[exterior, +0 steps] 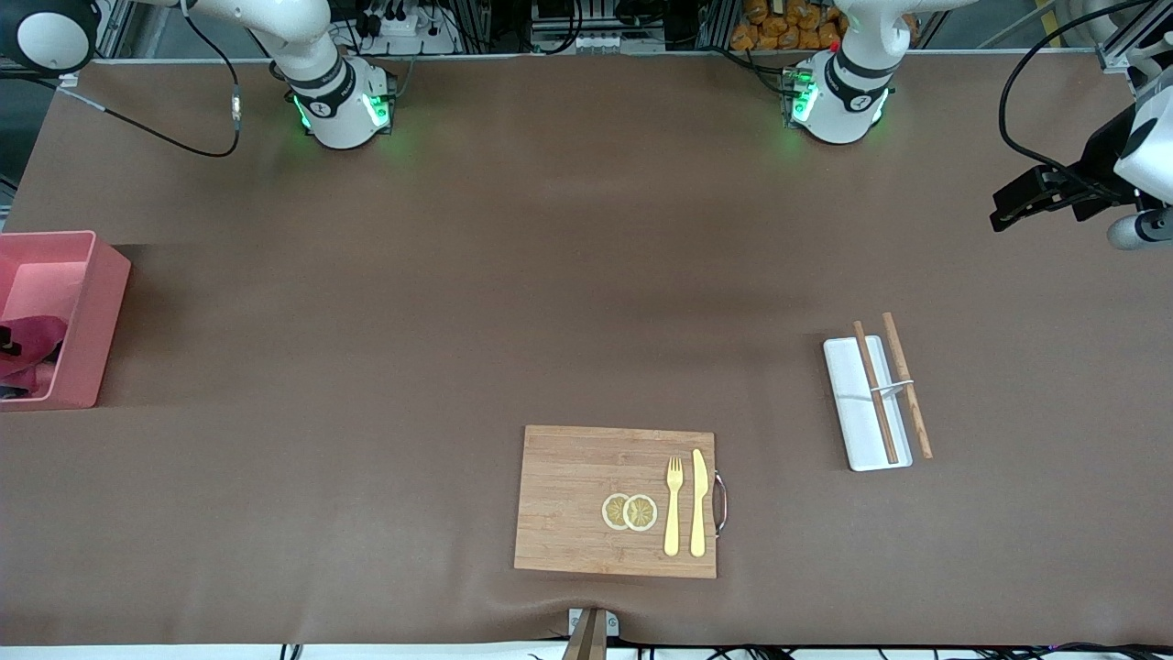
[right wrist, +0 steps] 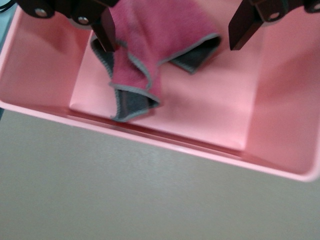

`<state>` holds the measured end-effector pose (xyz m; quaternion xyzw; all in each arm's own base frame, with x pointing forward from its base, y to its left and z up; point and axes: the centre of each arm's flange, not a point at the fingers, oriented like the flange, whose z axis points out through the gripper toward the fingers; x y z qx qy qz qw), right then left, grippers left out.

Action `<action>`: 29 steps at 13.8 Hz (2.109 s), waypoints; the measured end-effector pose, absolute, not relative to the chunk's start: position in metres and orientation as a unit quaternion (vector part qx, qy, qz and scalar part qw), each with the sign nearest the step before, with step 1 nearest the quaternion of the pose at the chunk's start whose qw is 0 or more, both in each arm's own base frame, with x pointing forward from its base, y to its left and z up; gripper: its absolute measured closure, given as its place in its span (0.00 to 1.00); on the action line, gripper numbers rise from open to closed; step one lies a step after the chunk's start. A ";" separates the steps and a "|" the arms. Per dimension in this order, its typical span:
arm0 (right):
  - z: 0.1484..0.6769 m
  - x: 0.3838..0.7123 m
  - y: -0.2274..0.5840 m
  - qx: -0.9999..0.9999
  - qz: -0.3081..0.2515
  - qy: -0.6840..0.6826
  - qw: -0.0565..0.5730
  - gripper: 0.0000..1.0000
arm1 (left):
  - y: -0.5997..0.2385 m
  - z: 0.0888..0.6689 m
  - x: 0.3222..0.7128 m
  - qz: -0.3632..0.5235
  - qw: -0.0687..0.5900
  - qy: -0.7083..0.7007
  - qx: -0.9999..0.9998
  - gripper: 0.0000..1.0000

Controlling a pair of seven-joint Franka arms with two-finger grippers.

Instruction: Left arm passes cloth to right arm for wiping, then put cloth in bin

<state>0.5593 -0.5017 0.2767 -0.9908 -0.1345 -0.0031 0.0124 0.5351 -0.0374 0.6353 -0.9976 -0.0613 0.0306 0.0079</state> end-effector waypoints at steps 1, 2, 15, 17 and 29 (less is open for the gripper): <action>0.290 0.568 -0.494 -0.990 0.003 -0.137 0.020 0.00 | -0.037 0.635 0.535 0.031 0.008 -0.061 -0.998 0.00; 0.302 0.577 -0.484 -0.990 0.007 -0.140 0.025 0.00 | -0.037 0.635 0.535 0.031 0.008 -0.061 -0.998 0.00; 0.517 0.641 -0.193 -0.995 0.095 0.026 0.014 0.00 | -0.034 0.628 0.536 0.038 0.008 -0.065 -0.997 0.00; 0.531 0.632 -0.158 -0.994 0.094 0.043 0.022 0.00 | -0.033 0.627 0.537 0.039 0.008 -0.065 -0.997 0.00; 0.581 0.549 0.004 -0.994 0.033 0.106 0.024 0.00 | -0.031 0.627 0.538 0.035 0.008 -0.067 -0.997 0.00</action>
